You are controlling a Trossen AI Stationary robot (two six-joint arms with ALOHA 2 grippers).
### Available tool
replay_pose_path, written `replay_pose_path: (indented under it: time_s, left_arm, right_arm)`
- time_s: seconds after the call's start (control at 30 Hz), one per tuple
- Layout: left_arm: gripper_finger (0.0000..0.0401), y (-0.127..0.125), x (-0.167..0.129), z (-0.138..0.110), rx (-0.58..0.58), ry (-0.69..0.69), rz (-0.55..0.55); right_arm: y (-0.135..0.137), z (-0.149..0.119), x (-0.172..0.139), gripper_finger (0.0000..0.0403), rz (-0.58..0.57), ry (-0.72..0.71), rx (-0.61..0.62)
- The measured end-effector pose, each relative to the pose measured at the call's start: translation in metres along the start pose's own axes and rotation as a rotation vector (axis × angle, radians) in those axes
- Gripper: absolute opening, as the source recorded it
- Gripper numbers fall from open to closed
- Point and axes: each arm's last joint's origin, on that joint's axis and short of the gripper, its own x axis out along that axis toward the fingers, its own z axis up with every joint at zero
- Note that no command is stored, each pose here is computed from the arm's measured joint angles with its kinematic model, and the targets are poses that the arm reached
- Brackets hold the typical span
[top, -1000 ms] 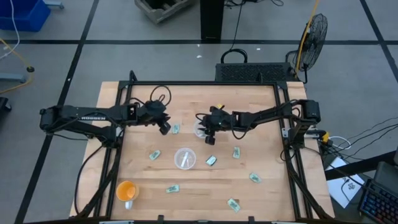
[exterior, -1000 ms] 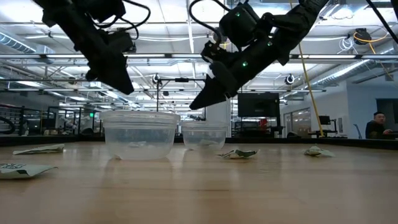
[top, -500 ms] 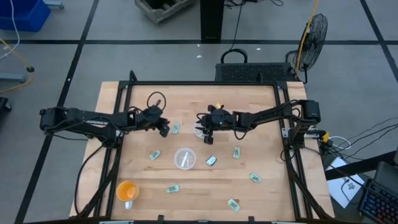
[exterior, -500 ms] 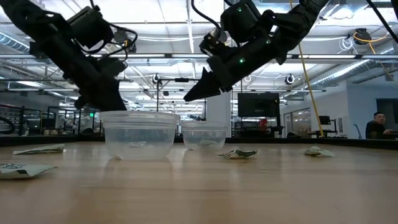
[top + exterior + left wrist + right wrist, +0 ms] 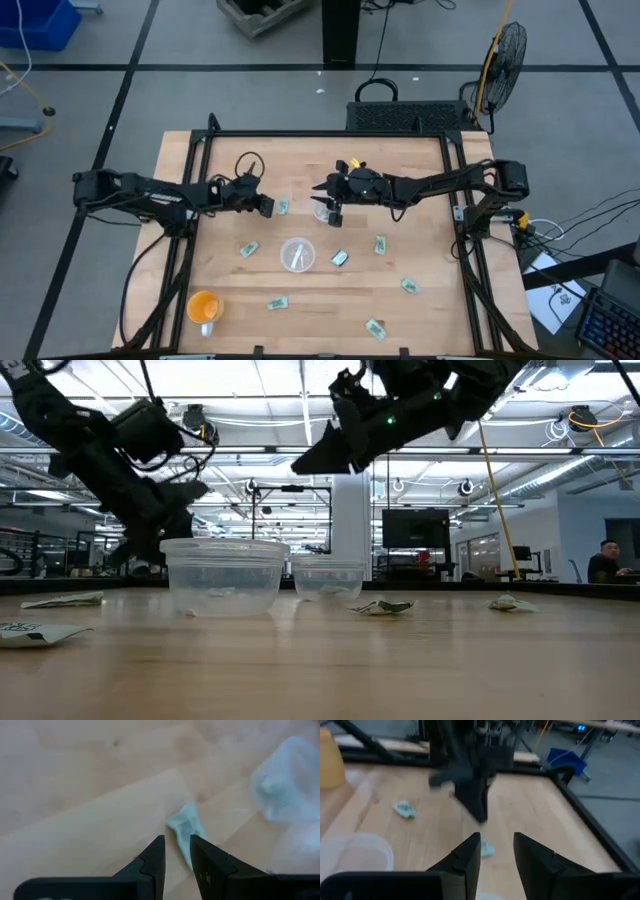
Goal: Pick and place Stevia / Truvia into bins
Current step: Put the stevia packet into the bottom transparent container
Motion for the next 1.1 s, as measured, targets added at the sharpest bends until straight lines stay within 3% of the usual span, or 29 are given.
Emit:
replay_pose_path:
  time_s: [0.33,0.87,1.1]
  left_arm:
    - [0.0093,-0.002,0.024,-0.005,-0.033,0.035,-0.062]
    - [0.0092,-0.001,0.025,-0.005,-0.03,0.014,-0.036]
    - [0.0092,0.002,0.042,-0.01,-0.016,0.02,-0.027]
  right_arm:
    - [-0.001,0.008,-0.008,0.011,-0.002,-0.02,-0.007]
    - [-0.001,0.006,-0.008,0.011,0.001,0.004,-0.021]
    - [-0.001,0.007,-0.008,0.011,0.001,0.0,-0.02]
